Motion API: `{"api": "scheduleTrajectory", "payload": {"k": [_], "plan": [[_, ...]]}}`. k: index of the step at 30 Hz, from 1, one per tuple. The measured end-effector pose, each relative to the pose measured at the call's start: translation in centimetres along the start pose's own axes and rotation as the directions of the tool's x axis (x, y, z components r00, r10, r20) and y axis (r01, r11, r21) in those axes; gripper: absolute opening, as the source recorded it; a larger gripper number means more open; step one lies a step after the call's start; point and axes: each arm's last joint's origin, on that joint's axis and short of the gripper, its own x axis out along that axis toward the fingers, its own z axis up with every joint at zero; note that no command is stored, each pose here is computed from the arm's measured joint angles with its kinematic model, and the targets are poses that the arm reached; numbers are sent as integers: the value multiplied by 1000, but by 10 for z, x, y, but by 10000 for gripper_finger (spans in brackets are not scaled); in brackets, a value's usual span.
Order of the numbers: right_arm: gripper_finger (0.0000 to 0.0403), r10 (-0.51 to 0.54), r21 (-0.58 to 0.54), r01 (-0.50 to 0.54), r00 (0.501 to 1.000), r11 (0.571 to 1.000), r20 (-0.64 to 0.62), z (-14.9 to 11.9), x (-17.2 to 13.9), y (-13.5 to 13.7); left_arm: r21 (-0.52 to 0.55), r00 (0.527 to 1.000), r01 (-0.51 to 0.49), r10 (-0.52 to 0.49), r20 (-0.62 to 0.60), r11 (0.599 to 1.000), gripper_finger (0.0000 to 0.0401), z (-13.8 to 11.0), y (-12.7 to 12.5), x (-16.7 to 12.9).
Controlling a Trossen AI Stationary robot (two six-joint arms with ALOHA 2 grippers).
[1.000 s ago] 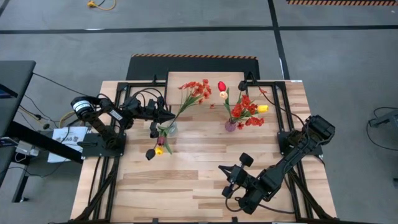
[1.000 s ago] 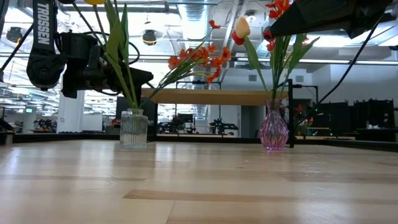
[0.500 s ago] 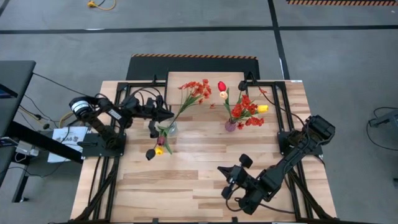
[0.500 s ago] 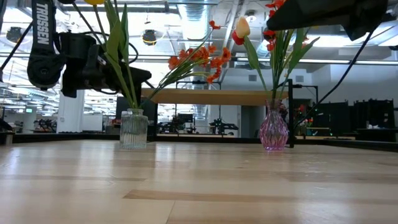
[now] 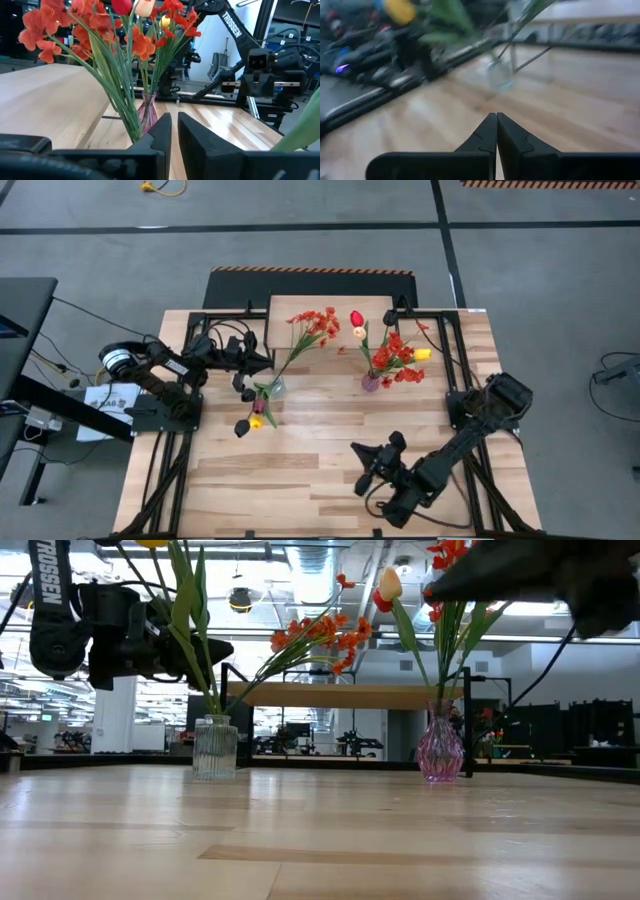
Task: Pick and place flowers into a vace then onto a shelf
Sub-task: Put the red flower into the transparent vase
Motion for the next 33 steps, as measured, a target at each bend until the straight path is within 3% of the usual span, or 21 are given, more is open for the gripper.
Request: {"api": "scheduleTrajectory", "payload": {"k": [5, 10, 18, 27, 30, 33], "plan": [[1, -104, 116, 85, 981, 990, 167, -30, 22, -1, -8, 1000, 0, 0, -1, 1000, 18, 0, 0, 0], [1, -179, 209, 135, 961, 969, 209, -59, 53, -7, -11, 1000, 3, -3, -1, 1000, 18, 0, 0, 0], [1, -312, 265, 244, 916, 933, 254, -72, 105, -21, -11, 1000, 6, -6, -2, 1000, 18, 0, 0, 0], [1, -391, 278, 320, 883, 906, 258, -66, 140, -27, -10, 1000, 26, -27, -7, 1000, 18, 0, -1, 0], [1, -402, 209, 357, 882, 911, 247, -63, 147, -29, -5, 1000, 27, -27, -7, 1000, 18, 0, -1, 0], [1, -406, 57, 404, 884, 913, 233, -59, 153, -27, 0, 1000, 28, -28, -7, 1000, 18, 0, -1, 0]]}}
